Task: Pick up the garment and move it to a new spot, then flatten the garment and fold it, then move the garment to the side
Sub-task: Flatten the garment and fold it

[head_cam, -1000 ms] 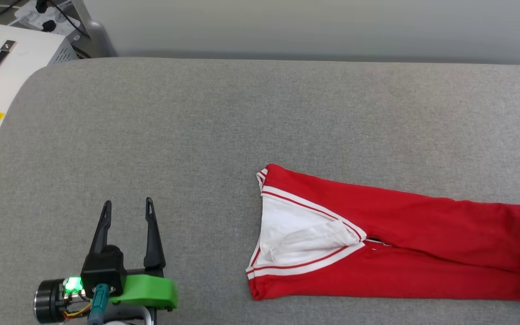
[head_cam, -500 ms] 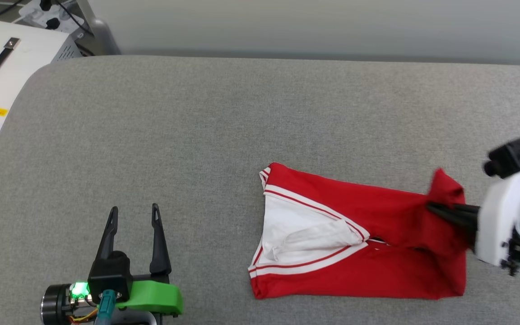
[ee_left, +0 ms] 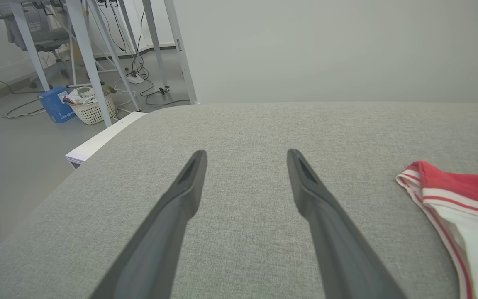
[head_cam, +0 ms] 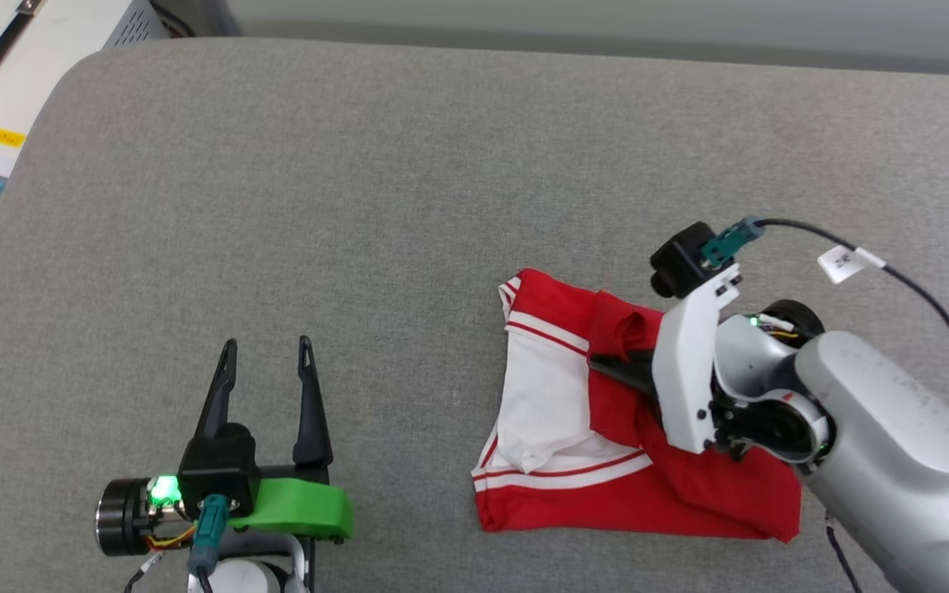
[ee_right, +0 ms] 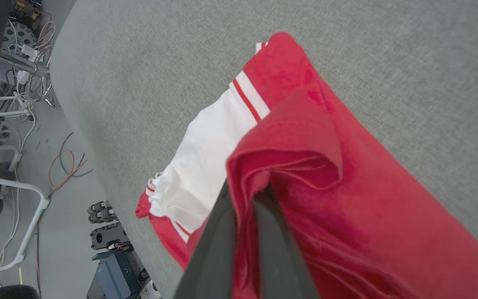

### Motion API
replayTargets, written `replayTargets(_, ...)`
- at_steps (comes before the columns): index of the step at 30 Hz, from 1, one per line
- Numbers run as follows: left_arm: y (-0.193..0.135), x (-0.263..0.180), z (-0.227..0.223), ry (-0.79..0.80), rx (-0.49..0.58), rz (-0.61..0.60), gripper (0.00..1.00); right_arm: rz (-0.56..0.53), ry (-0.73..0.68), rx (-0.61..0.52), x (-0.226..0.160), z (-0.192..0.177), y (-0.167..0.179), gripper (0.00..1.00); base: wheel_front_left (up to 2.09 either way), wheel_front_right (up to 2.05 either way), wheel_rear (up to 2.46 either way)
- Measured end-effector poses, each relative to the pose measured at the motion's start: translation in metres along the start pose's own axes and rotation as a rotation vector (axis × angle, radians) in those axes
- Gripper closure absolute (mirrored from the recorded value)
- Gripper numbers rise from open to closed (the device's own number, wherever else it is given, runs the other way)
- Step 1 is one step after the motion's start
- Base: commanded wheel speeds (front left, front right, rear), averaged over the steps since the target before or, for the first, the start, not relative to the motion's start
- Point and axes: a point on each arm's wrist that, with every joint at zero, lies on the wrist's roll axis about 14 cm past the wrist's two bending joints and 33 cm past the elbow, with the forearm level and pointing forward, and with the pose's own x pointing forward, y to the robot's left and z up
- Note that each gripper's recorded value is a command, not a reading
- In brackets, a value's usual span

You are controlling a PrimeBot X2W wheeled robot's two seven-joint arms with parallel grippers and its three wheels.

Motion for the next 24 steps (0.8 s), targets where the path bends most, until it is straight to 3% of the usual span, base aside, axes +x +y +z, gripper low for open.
replayTargets(8, 0.006, 0.002, -0.009, 0.025, 0.013, 0.023, 0.0, -0.008, 0.052, 0.018, 0.034, -0.033, -0.004, 1.0, 0.0, 0.0, 0.0)
replayTargets(9, 0.008, 0.002, -0.009, 0.025, 0.015, 0.028, 0.0, -0.009, 0.02, 0.016, 0.034, -0.029, -0.004, 0.6, 0.0, 0.0, 0.0)
replayTargets(10, 0.01, 0.001, -0.009, 0.024, 0.017, 0.034, 0.0, -0.007, -0.013, 0.02, 0.033, -0.025, -0.003, 0.0, 0.0, 0.0, 0.0)
replayTargets(14, 0.014, -0.002, -0.004, 0.011, 0.022, 0.039, 0.0, -0.007, -0.143, -0.01, 0.02, -0.01, 0.003, 0.0, 0.0, 0.0, 0.0)
replayTargets(17, 0.013, -0.005, 0.001, -0.002, 0.018, 0.029, 0.0, -0.038, -0.321, -0.027, -0.006, 0.017, -0.003, 0.0, 0.0, 0.0, 0.0)
replayTargets(24, 0.003, -0.005, 0.009, -0.03, 0.013, -0.009, 0.0, -0.298, -0.709, -0.184, -0.098, 0.066, -0.054, 0.0, 0.0, 0.0, 0.0)
